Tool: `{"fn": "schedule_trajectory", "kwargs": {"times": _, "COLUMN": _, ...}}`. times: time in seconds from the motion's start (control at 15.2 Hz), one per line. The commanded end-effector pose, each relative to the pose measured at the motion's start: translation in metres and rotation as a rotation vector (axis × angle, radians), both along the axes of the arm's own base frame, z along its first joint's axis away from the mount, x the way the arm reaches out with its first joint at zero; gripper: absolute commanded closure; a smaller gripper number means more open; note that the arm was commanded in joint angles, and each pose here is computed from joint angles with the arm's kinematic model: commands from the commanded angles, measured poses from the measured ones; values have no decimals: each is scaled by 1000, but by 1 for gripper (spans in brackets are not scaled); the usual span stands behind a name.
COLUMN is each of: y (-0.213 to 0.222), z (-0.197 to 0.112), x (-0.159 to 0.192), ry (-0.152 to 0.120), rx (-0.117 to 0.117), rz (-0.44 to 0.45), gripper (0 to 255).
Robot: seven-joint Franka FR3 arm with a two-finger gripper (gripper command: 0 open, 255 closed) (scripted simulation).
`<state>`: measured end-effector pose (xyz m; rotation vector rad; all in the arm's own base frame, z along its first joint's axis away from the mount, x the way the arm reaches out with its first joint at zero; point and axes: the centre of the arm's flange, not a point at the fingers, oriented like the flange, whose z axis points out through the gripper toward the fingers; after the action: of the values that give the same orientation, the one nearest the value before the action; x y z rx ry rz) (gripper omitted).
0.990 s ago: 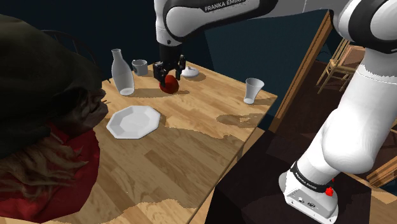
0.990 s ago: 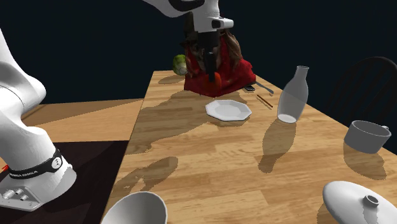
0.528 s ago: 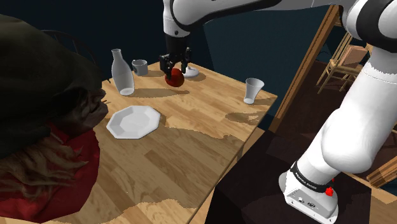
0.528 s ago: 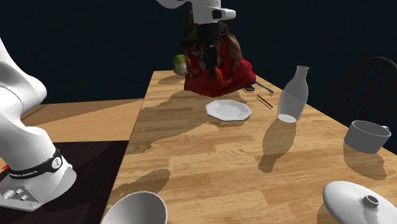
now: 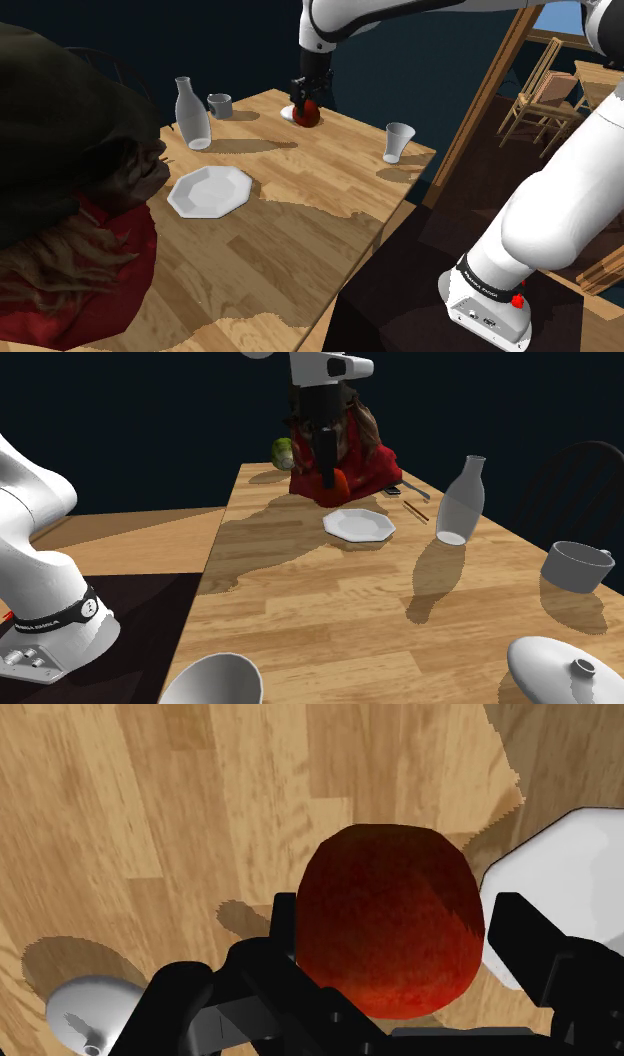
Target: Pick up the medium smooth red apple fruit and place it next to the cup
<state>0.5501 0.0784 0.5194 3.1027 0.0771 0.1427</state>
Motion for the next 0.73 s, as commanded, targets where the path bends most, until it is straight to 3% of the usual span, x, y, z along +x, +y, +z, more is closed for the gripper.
{"fn": "schedule_trajectory", "kwargs": {"times": 0.0, "y": -27, "z": -2, "x": -3, "ry": 0, "rx": 0, "rz": 2, "gripper": 255}}
{"fn": "schedule_trajectory", "kwargs": {"times": 0.66, "y": -156, "z": -2, "x": -26, "ry": 0, "rx": 0, "rz": 2, "gripper": 255}}
